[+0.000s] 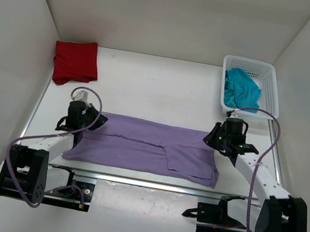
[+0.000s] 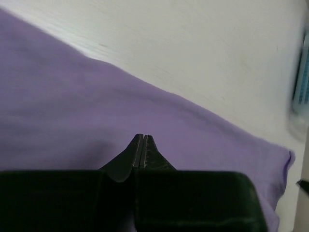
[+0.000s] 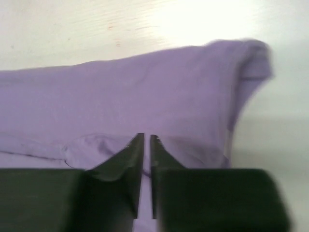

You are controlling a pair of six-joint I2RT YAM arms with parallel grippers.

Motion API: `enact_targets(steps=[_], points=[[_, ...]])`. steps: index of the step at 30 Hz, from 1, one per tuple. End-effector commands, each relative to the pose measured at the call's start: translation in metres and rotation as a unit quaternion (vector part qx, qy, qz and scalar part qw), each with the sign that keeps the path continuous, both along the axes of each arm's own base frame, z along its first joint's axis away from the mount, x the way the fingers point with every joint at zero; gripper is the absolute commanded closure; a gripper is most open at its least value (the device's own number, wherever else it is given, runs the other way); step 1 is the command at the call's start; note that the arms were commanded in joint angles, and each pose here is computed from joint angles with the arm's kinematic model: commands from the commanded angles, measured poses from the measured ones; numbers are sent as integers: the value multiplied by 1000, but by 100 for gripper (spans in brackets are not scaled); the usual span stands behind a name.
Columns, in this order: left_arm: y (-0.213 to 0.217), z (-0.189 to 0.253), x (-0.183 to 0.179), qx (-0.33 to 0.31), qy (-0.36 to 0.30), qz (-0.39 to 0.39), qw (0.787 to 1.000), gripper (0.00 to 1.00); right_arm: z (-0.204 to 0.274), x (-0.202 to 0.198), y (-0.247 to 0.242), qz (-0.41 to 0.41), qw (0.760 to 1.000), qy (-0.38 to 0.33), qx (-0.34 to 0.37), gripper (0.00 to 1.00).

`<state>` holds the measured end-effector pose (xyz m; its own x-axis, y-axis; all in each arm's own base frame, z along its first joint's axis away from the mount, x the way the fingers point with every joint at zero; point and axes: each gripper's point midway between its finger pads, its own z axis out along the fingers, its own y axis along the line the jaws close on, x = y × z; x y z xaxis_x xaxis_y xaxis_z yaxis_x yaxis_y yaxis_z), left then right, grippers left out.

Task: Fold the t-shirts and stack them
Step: Rotate the tshirt 90 degrees

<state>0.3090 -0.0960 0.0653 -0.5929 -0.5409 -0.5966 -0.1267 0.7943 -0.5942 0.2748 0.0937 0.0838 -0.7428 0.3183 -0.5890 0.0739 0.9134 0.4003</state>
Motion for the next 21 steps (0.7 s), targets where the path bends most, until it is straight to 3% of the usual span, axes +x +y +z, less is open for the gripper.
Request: enact_targets(steps=[1,4,6,9,11,16,21], points=[[29,6,4,-85,-29,71,993,97,10,25,49,54,996,-53,49,96],[45,-16,-5,-53,11,102,993,99,-18,23,68,69,997,-10,40,100],[58,-36,-17,-75,30,136,987,97,-46,20,75,79,996,30,33,100],[51,-42,-24,-120,41,125,984,98,-63,32,87,87,994,56,21,100],[42,-32,-19,-94,27,98,990,94,-70,49,95,94,993,63,20,100],[-11,28,-5,-38,-39,-26,998,66,-68,133,116,108,992,70,10,100],[-56,40,-23,-52,1,-145,988,59,-51,280,164,145,989,28,11,100]])
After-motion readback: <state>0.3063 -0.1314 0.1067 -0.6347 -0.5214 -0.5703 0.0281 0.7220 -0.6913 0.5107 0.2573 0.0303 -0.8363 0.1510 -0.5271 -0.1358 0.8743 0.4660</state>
